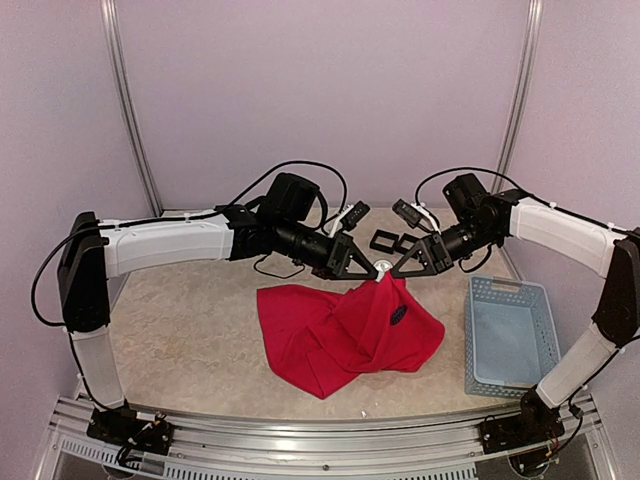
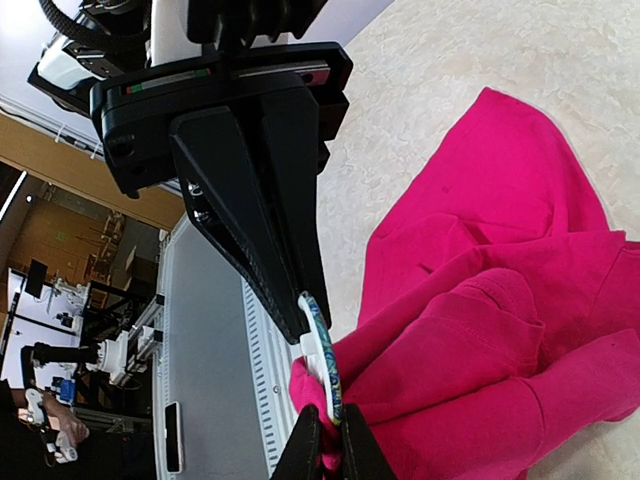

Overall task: Remove the brooch from the garment
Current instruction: Pass from the right arm to the left, then open the brooch with the crumpled clothing.

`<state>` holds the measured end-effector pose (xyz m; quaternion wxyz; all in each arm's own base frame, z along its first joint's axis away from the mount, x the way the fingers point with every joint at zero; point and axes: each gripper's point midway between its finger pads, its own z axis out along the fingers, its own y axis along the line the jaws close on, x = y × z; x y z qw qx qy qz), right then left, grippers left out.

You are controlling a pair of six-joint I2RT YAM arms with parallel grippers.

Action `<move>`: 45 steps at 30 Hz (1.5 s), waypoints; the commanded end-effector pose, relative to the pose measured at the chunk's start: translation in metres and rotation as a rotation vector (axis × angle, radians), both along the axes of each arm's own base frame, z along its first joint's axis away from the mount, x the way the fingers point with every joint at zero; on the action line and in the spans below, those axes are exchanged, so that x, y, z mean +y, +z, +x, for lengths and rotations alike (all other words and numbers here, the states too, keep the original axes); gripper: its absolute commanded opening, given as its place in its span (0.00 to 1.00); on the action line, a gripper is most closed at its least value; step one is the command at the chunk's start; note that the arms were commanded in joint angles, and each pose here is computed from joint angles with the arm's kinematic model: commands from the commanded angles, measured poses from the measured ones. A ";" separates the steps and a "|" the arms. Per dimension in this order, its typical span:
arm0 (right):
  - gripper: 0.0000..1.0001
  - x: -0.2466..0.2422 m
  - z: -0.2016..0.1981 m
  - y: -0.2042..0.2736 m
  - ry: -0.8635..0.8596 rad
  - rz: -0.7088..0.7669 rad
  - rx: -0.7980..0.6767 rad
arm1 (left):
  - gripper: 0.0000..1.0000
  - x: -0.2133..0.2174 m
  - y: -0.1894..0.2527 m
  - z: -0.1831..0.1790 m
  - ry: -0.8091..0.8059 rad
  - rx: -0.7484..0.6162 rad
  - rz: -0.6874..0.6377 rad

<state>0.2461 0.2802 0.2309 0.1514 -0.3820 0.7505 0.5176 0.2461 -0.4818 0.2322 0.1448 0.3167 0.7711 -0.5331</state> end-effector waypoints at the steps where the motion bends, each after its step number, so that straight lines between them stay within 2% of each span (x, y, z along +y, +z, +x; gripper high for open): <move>1: 0.27 0.008 0.020 0.026 -0.052 0.069 -0.123 | 0.00 -0.008 0.001 -0.001 0.012 -0.010 -0.007; 6: 0.57 0.000 0.044 0.059 -0.174 0.133 -0.226 | 0.00 0.000 0.012 0.007 0.093 -0.059 -0.023; 10: 0.73 -0.005 0.049 0.079 -0.221 0.199 -0.269 | 0.00 0.005 0.025 0.008 0.128 -0.093 -0.035; 14: 0.81 -0.005 0.042 0.084 -0.225 0.249 -0.249 | 0.00 0.007 0.038 0.007 0.137 -0.124 -0.059; 24: 0.83 -0.004 0.025 0.087 -0.185 0.348 -0.211 | 0.00 0.001 0.045 0.004 0.096 -0.128 -0.091; 29: 0.83 0.002 0.025 0.081 -0.167 0.338 -0.201 | 0.00 0.000 0.046 0.003 0.088 -0.130 -0.096; 39: 0.72 0.011 0.009 0.033 -0.082 0.261 -0.076 | 0.00 0.001 0.045 0.003 0.089 -0.130 -0.095; 45: 0.56 0.014 0.007 0.026 -0.063 0.254 -0.047 | 0.00 0.000 0.046 0.003 0.087 -0.130 -0.096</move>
